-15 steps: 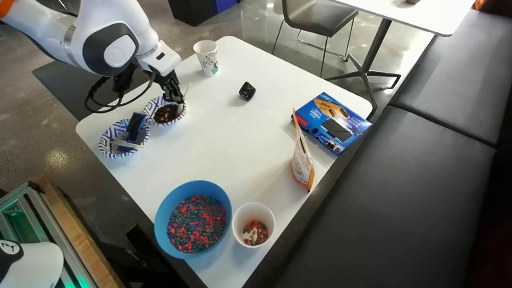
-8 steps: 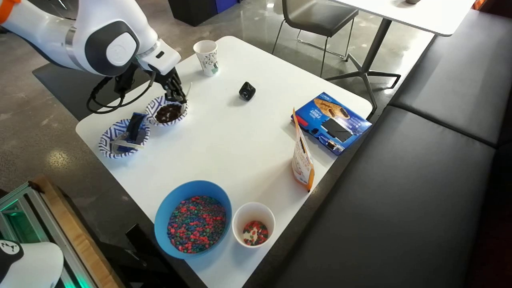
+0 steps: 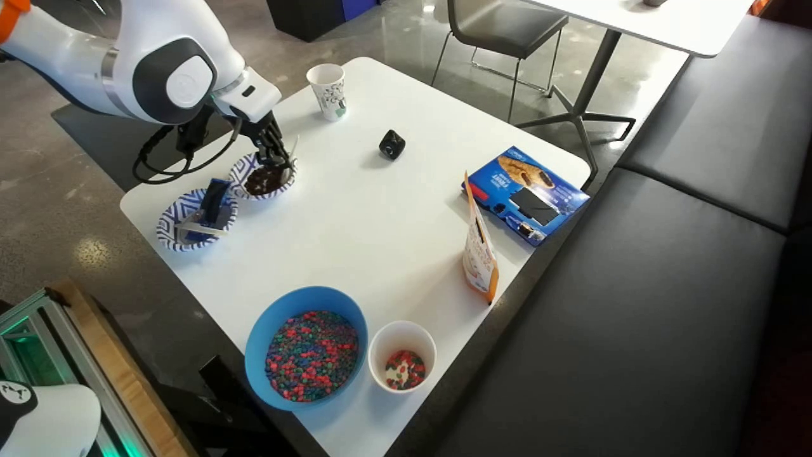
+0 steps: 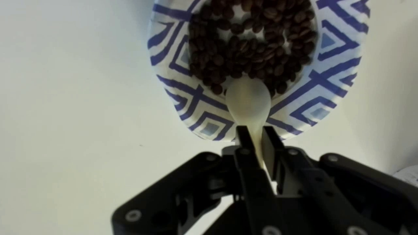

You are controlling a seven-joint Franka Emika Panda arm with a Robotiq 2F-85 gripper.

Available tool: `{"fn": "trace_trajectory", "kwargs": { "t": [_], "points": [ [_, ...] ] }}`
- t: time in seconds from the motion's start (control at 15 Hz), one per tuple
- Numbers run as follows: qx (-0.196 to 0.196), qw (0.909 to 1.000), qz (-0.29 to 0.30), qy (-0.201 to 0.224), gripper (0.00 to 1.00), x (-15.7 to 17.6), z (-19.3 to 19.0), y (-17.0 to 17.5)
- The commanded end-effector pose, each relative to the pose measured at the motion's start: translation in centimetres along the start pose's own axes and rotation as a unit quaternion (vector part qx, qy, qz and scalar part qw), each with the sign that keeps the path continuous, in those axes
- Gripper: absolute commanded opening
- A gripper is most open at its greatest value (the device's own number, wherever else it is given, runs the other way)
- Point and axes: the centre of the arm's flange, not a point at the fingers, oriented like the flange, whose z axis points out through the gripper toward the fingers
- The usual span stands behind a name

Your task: Use the spoon to scoop some of the contents in the bowl and put the spoon on the table

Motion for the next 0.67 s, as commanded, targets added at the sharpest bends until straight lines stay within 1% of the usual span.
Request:
{"fn": "trace_trajectory", "kwargs": {
  "t": [0.0, 0.33, 0.6],
  "points": [
    [0.0, 0.9999, 0.004, -0.011, 0.03, -1.23, 0.56, 0.02],
    [0.018, 0.9987, 0.014, -0.047, 0.03, -1.64, 0.24, 0.01],
    [0.032, 0.9962, 0.031, -0.075, 0.03, -1.31, 0.02, 0.67]
  ]
}}
